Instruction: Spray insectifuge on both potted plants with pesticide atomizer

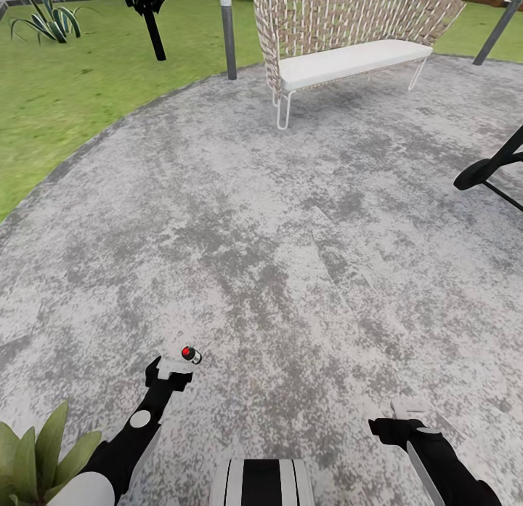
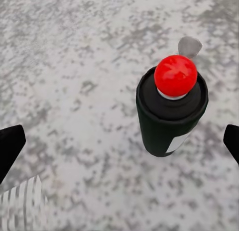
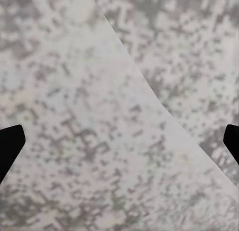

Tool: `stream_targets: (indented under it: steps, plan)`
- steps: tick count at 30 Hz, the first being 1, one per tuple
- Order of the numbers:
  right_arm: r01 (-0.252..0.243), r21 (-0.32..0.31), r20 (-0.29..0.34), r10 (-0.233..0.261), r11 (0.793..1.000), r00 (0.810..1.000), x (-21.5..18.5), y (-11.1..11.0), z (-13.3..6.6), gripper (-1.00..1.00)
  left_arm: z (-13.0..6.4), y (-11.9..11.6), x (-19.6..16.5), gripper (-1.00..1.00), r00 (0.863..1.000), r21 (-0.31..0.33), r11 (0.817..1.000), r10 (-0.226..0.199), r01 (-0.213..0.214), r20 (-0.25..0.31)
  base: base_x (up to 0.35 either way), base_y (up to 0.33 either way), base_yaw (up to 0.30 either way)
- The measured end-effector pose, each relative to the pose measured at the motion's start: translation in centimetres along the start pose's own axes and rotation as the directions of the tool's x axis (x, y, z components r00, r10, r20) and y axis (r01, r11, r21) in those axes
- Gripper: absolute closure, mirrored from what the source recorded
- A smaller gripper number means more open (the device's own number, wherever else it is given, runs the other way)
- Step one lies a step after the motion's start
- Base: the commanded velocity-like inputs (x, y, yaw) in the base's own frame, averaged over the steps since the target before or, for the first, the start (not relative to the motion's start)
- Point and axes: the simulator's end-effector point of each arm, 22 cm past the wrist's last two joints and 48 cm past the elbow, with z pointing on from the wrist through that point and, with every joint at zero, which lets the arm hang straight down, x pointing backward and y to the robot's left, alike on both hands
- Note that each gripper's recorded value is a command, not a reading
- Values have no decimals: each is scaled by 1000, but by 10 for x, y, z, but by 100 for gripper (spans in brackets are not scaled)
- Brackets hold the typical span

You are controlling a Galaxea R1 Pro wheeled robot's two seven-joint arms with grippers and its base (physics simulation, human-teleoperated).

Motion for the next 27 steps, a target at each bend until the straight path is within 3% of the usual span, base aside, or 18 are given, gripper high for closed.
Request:
stream_targets:
  steps: [11,27]
  plan:
    - [-1,0,-1,1,1000,1000,0,0,0,-100,-1,-14,-2,-100,1000,34,999,28,-28,6,0,0,-77]
    - [-1,0,-1,1,1000,1000,0,0,0,-100,-1,-14,-2,-100,1000,35,999,30,-30,6,25,0,-2]
